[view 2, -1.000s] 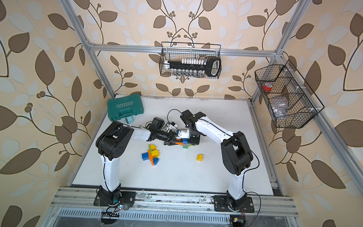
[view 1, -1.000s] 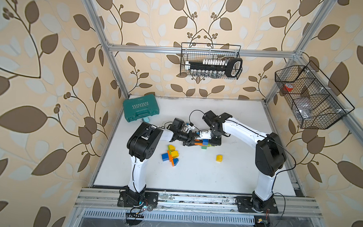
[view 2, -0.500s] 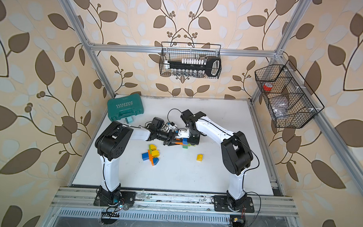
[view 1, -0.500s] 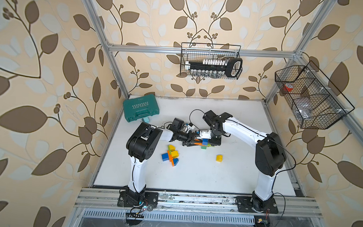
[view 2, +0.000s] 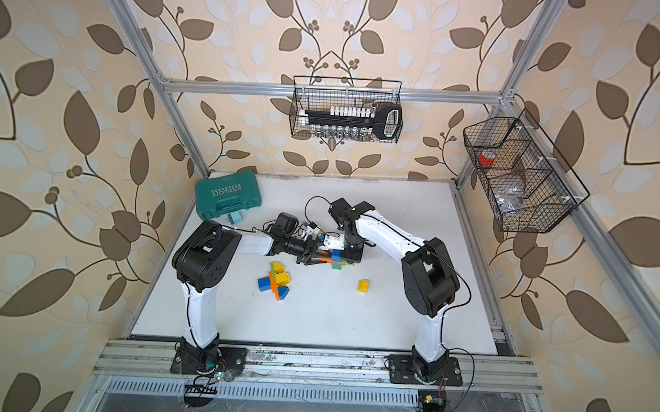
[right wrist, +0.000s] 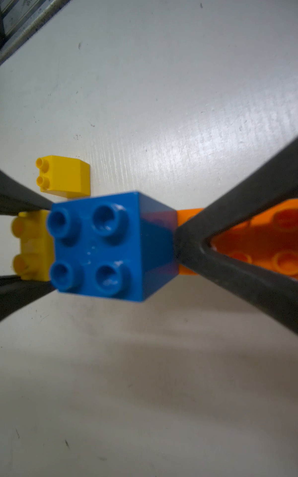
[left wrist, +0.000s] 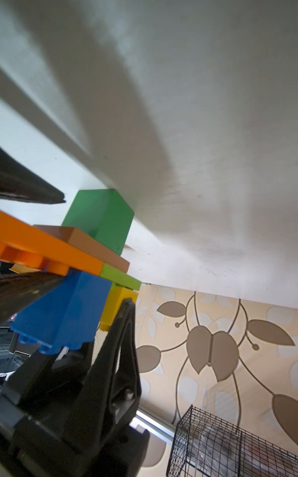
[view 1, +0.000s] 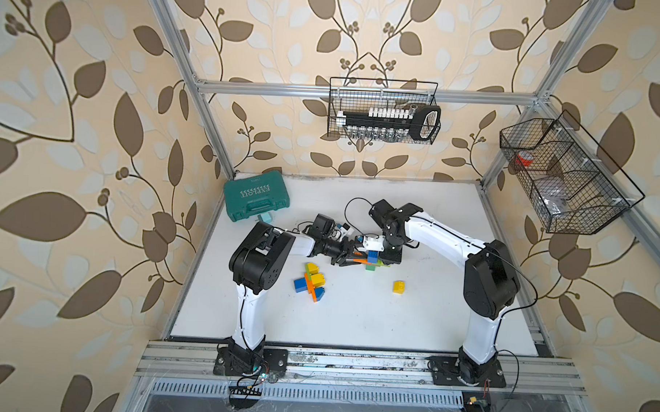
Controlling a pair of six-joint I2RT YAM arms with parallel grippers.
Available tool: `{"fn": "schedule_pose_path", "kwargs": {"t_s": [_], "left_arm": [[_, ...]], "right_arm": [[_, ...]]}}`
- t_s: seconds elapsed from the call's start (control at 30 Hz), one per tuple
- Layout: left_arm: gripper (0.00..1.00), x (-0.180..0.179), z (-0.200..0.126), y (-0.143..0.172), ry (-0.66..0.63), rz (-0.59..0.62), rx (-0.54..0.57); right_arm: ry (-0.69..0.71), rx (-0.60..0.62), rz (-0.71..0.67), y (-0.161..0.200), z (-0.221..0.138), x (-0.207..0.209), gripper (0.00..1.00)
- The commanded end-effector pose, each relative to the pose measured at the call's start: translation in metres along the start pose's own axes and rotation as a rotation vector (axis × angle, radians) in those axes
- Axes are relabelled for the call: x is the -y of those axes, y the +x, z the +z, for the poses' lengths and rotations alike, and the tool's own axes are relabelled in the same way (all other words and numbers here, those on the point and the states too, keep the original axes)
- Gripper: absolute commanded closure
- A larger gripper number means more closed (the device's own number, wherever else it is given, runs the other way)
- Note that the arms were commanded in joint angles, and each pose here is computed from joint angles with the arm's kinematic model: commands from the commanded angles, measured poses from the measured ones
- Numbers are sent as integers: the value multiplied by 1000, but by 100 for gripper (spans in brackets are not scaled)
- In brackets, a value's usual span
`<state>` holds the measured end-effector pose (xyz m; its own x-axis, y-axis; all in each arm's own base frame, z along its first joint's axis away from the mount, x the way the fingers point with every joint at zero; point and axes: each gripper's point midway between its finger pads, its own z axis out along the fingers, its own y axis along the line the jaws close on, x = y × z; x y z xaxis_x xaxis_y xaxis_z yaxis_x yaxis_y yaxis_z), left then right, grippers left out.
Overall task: Assemble a fork with lego
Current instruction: Assemble the lego brick with the lego brick.
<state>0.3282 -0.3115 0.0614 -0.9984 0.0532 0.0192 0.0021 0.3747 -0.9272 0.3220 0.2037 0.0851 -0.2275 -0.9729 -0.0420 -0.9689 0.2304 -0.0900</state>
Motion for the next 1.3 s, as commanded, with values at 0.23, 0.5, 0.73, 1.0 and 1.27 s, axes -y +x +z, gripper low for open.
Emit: {"fn": "schedule_pose_path", "kwargs": {"t_s": [0.23, 0.5, 0.73, 1.0, 1.27], "left_arm": [[54, 14, -3, 0, 16, 3, 26], [48, 17, -6, -1, 14, 6, 36], [40, 24, -14, -5, 13, 12, 63], [39, 27, -30, -9, 16, 10, 97], [38, 24, -83, -8, -76, 67, 194]], "right_arm": [[7, 162, 16, -29, -19, 1, 65], [-9, 179, 25, -28, -19, -1, 58], [-17, 181, 47, -22, -21, -1, 55], [-19, 187, 76, -11, -31, -4, 55], [54, 281, 219, 6, -62, -3, 45]]}}
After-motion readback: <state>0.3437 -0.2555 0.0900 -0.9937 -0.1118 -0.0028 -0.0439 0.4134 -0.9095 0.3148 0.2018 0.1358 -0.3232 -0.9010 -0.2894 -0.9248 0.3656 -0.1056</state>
